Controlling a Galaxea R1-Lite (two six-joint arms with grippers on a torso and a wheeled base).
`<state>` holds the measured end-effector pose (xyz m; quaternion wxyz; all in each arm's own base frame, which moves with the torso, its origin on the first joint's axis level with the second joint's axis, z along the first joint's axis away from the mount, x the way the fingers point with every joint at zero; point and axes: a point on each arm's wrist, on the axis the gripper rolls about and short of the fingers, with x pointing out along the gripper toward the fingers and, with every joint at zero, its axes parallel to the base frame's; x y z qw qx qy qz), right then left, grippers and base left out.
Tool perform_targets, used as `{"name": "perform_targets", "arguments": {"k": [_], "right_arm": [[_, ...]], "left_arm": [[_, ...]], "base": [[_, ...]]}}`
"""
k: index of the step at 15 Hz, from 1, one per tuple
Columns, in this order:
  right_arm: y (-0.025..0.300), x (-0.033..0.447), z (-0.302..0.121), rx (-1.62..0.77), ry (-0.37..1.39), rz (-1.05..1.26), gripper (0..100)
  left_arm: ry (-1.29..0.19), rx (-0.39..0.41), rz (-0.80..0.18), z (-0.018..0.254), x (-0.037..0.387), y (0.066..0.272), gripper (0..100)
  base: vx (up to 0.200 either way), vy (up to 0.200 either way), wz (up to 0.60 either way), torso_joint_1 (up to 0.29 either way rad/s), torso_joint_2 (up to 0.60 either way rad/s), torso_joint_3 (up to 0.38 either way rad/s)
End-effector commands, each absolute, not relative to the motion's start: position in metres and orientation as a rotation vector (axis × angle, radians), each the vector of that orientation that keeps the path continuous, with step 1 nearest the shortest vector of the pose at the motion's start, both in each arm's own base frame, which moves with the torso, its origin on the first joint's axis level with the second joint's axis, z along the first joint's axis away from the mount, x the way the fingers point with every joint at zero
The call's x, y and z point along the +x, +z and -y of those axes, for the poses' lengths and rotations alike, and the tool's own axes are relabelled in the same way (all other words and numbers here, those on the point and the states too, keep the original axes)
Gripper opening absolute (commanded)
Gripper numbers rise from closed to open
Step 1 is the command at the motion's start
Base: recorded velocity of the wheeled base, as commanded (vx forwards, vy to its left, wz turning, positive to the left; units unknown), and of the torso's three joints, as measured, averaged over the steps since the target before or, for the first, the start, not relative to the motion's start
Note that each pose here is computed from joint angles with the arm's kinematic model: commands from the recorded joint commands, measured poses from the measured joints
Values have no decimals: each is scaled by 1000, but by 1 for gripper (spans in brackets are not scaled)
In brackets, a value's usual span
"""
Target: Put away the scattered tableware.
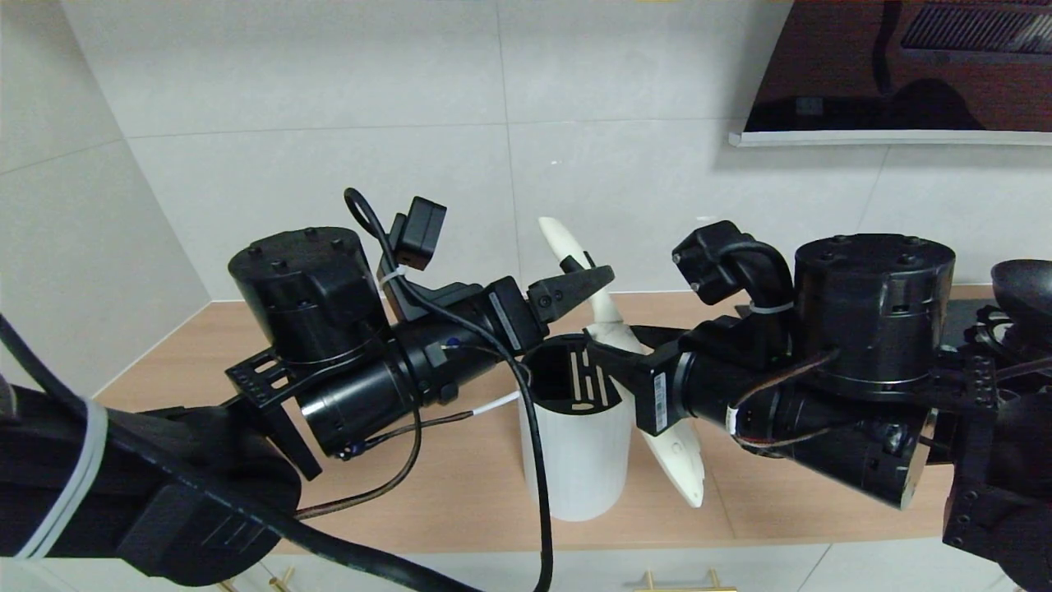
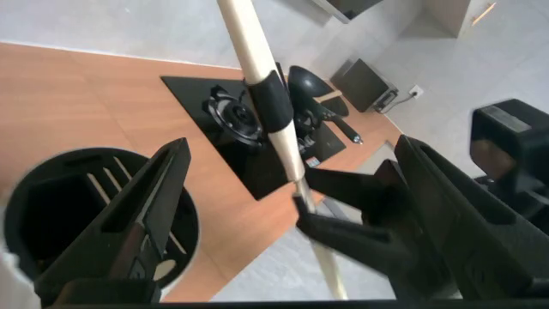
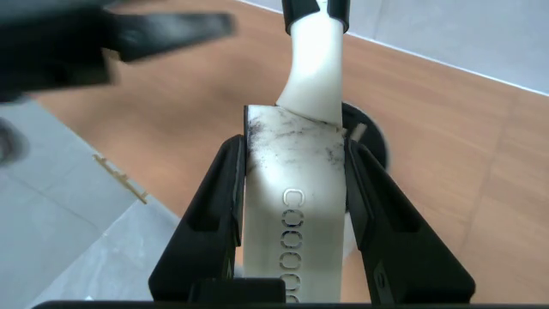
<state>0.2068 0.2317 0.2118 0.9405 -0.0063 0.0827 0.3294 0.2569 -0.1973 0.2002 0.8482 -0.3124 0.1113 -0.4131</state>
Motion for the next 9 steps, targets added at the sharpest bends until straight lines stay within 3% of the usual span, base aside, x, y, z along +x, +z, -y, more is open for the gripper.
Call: {"name": "perform_targets", "arguments": {"k": [1,9], "right_arm": [[208,204,-235,-20,685,-179,0],[205,195,-239,-20,716,-172,0]], "left_arm": [[-871,-662,-240,199,258,199,100],[-879,-695,-232,202,263,193,100]], "base": [[0,0,0,0,0,0],[0,0,0,0,0,0]]}}
